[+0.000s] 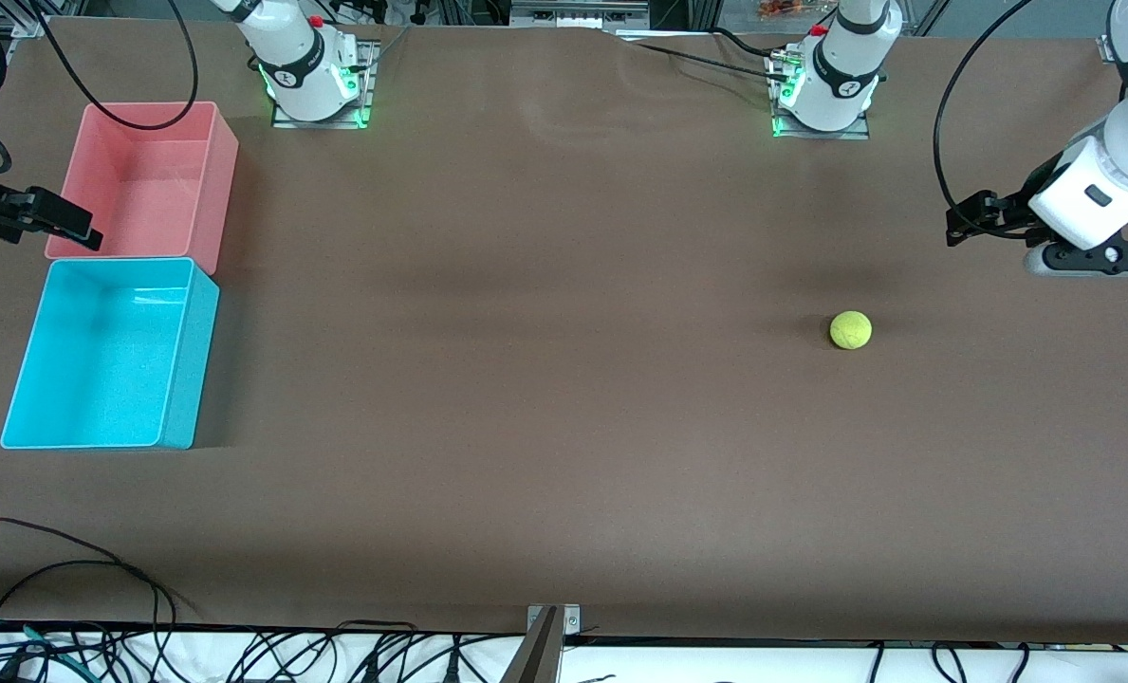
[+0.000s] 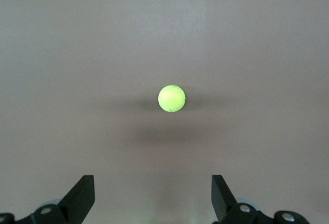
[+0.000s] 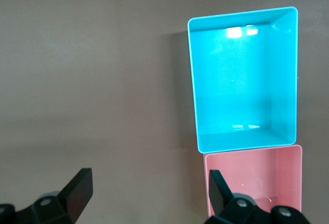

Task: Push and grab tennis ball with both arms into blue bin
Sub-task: 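Move the left gripper out toward the yellow tennis ball, then lower the left gripper beside the tennis ball, fingers nearly closed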

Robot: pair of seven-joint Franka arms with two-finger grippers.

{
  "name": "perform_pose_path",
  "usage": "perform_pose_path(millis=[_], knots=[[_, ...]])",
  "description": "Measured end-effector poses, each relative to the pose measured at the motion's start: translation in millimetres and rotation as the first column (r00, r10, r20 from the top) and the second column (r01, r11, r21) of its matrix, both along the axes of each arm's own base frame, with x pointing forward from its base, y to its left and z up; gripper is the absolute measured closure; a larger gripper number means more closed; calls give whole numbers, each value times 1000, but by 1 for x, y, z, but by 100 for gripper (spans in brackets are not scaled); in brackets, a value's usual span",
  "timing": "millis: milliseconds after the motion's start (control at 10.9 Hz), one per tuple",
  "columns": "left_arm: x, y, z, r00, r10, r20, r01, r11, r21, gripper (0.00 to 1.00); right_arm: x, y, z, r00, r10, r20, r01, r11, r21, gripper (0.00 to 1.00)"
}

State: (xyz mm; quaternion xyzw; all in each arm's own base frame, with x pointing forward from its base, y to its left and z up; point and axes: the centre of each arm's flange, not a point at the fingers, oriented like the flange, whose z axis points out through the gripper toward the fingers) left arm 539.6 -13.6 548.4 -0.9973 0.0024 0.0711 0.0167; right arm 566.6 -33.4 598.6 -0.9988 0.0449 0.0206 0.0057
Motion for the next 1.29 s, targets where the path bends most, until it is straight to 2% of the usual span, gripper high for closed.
perform_pose_path(millis=[184,644,1013,1289], knots=[[-5,0,-26,999,-1,-43,1,1000,1,0,0,0,0,1000,0,0,0,1000,0,0],[-3,-1,-88,999,-8,31,8,1000,-2,0,0,0,-1,1000,0,-1,0,1000,0,0],[-18,2,-155,997,-9,72,9,1000,-6,0,0,0,-1,1000,0,-2,0,1000,0,0],[-30,5,-186,996,-5,94,6,1000,-8,0,1,0,-2,1000,0,-4,0,1000,0,0]])
